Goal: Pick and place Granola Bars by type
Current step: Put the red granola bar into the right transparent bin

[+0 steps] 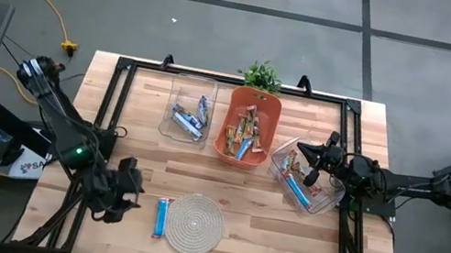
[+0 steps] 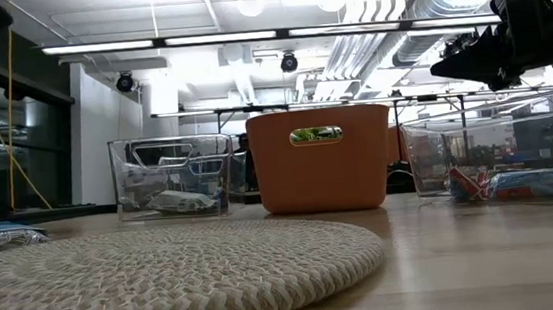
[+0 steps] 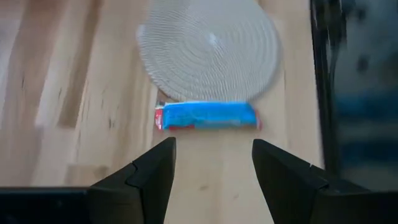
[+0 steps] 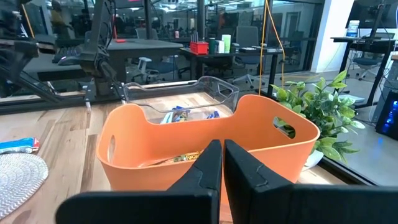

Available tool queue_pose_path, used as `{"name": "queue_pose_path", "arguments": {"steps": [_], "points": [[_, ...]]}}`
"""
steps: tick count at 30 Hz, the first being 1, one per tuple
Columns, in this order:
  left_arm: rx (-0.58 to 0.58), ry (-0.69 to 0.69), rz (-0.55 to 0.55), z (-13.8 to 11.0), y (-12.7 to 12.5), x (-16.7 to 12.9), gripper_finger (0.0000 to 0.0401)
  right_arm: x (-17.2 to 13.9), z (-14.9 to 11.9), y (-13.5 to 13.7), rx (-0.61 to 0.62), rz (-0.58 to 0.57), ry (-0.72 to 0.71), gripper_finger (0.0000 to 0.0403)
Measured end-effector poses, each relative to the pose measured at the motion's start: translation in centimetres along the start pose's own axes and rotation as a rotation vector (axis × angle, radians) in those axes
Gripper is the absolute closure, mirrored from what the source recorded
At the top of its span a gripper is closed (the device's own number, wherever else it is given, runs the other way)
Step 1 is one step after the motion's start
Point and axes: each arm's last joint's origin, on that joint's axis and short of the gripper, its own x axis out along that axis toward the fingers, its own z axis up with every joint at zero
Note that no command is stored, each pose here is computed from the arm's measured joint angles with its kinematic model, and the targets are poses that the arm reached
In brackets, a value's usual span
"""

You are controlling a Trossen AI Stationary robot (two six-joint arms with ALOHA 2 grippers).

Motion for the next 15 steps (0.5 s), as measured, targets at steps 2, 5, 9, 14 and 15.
{"name": "queue_pose_path", "arguments": {"steps": [2, 5, 9, 14, 15], "points": [[0.171, 0.038, -0.013, -0.2, -0.3, 0.5, 0.0192, 0.0, 0.0, 0.0, 0.0, 0.001, 0.0, 0.0402], [0.421, 0.066, -0.036, -0.3, -0.7, 1.3, 0.0192, 0.0, 0.0, 0.0, 0.0, 0.0, 0.0, 0.0402], [0.729, 0.039, -0.051, -0.2, -1.5, 2.5, 0.0192, 0.0, 0.0, 0.0, 0.0, 0.0, 0.001, 0.0402], [1.096, 0.061, 0.013, -0.5, -2.0, 4.3, 0.0192, 0.0, 0.0, 0.0, 0.0, 0.001, 0.001, 0.0402], [1.138, 0.076, 0.017, -0.6, -2.1, 4.7, 0.0192, 0.0, 0.0, 0.0, 0.0, 0.0, 0.001, 0.0402]]}}
